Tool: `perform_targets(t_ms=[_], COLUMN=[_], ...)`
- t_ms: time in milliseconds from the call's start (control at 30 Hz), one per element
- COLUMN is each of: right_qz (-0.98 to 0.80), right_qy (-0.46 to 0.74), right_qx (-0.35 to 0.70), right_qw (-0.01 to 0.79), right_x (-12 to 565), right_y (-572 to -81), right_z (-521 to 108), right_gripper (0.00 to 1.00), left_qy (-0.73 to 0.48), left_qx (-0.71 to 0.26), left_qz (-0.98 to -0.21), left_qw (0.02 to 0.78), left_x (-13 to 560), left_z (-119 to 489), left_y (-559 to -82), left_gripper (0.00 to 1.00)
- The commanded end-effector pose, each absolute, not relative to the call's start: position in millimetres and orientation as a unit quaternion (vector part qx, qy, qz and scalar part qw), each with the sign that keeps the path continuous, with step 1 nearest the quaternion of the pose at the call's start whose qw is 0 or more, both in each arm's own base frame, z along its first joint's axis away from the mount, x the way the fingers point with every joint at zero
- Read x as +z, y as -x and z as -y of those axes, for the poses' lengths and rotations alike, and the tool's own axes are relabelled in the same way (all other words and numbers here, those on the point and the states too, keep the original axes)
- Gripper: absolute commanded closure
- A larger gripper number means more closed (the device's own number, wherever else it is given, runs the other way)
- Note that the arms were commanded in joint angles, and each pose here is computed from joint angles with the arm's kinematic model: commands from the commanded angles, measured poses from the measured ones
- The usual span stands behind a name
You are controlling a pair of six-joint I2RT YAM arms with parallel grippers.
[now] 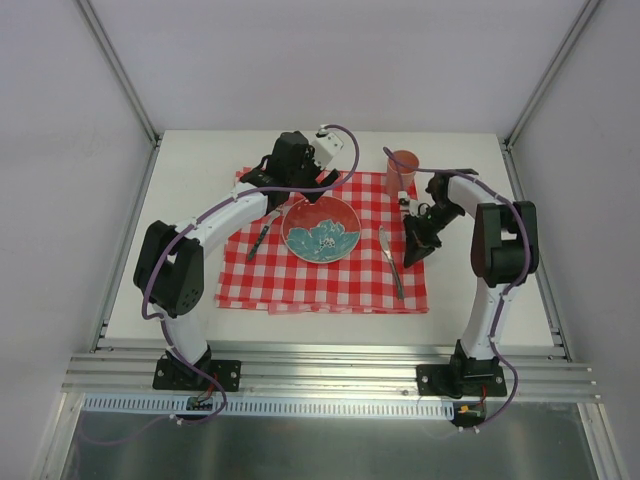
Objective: Set the dinner table for one person
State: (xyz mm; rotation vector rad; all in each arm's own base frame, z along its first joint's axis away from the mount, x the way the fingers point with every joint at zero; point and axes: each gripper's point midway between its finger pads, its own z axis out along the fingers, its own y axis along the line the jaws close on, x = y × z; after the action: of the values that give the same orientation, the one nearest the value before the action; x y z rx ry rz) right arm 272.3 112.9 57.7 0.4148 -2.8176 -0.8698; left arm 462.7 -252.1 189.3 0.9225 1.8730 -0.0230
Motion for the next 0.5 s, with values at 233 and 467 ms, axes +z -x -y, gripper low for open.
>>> perform_targets(t_ms=[233,467], right_qz=[0.952,0.943], right_qy=[-0.179,-0.234], right_qx=[-0.249,-0.217], right_qw=[0.019,-0.09], right_x=[80,133], right_y=[-285,-292], right_z=[-103,-108], right_gripper=[0.69,0.49], left_qy=[-0.368,-0.225], left_qx=[0.01,0.036], left_qz=[-0.766,-0.803], left_qw=[0.527,0.551], left_x=[213,240], left_z=[240,189], left_y=[-455,-466], left_gripper=[0.01,0.01])
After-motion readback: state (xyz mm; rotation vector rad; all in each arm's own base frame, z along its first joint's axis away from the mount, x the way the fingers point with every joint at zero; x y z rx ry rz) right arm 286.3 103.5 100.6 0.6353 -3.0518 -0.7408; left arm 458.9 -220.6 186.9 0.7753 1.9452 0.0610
